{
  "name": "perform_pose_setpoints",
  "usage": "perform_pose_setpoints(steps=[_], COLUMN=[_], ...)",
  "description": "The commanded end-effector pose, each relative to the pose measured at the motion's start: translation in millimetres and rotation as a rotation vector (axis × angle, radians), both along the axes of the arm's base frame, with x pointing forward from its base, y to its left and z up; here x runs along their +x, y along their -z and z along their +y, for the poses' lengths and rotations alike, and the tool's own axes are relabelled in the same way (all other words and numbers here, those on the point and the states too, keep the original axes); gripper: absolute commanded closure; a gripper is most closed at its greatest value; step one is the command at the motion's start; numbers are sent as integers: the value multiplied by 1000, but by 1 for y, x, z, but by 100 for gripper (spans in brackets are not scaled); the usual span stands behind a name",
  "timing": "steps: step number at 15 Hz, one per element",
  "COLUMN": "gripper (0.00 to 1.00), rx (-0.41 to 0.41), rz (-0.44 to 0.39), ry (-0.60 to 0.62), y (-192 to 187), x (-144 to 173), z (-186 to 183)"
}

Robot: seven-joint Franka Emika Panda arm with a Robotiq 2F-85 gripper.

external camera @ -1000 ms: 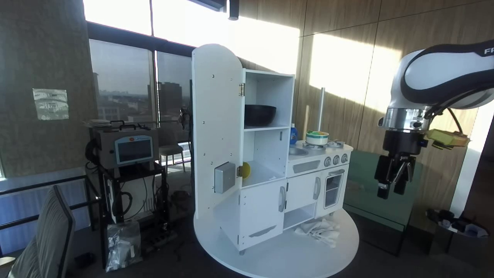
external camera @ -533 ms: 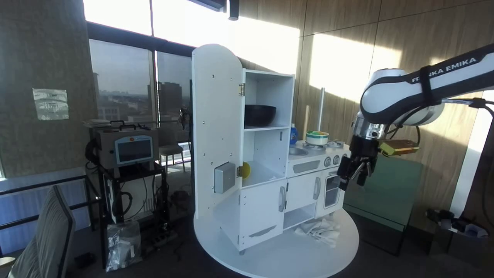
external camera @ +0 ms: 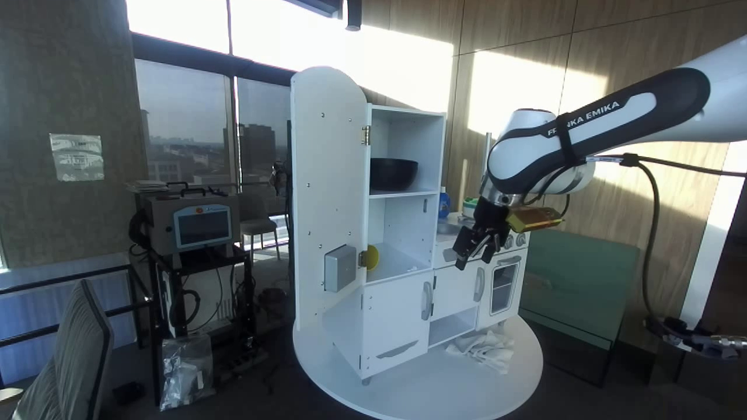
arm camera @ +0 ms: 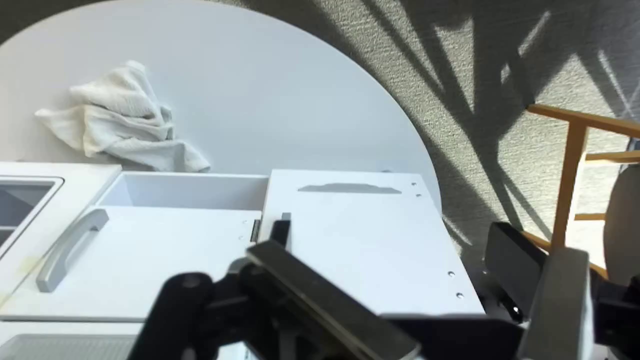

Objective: Take the yellow cup out of the compartment and put it on the sink

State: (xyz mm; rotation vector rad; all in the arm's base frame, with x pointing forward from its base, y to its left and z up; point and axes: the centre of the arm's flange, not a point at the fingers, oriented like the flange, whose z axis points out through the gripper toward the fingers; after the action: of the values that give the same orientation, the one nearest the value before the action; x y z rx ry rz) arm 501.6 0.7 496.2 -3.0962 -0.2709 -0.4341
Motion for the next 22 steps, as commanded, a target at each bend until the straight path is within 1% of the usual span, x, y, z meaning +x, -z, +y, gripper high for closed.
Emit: perform_pose_setpoints(steps=[1, 3, 7, 12, 16, 19, 22], gripper=[0, 0, 0, 0, 0, 0, 0], rx=[4, -5, 9, 62, 118, 155, 165], rz=[-83, -131, -236, -327, -425, -490, -520], ry=[-18, -14, 0, 39, 103, 124, 117], y=[5, 10, 12, 23, 45, 67, 87], x=[44, 63, 100, 139, 151, 155, 160], z=[14, 20, 33, 45, 63, 83, 94])
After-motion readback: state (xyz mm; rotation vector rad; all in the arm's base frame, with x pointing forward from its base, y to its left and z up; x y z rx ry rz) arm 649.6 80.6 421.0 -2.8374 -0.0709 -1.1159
